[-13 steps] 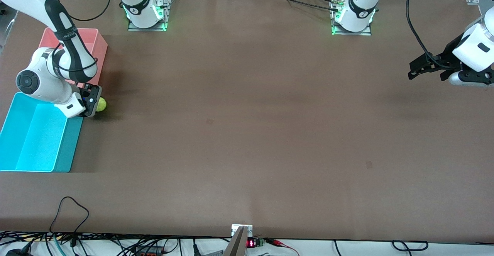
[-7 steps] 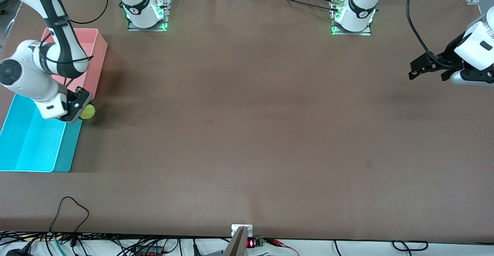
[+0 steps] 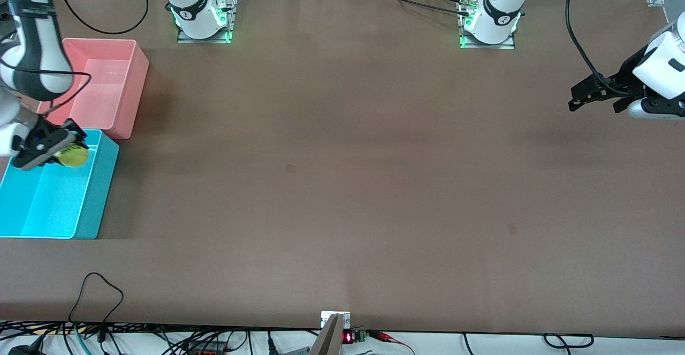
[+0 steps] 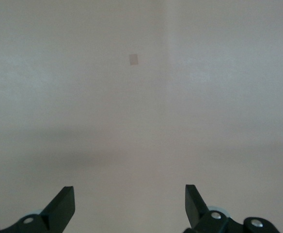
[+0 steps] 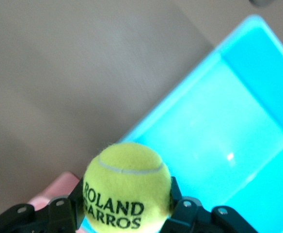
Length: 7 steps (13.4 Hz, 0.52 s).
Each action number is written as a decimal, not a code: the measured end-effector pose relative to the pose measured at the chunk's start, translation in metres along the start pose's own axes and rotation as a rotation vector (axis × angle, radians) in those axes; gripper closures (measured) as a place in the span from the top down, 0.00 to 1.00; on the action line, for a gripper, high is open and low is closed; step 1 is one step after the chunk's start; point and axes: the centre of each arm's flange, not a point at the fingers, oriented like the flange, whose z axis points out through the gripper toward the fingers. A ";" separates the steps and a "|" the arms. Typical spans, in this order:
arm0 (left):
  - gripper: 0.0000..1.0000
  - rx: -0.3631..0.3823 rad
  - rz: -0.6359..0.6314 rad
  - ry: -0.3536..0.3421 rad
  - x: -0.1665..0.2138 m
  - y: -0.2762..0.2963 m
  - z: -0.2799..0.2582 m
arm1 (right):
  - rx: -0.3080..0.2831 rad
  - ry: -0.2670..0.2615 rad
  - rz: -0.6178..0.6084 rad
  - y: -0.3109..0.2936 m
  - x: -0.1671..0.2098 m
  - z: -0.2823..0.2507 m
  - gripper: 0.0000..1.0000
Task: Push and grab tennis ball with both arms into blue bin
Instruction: 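Carry the ball with the right gripper over the cyan bin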
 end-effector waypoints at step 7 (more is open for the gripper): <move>1.00 0.001 0.000 -0.002 0.001 0.000 0.001 | 0.076 -0.107 0.281 0.012 -0.047 0.090 0.67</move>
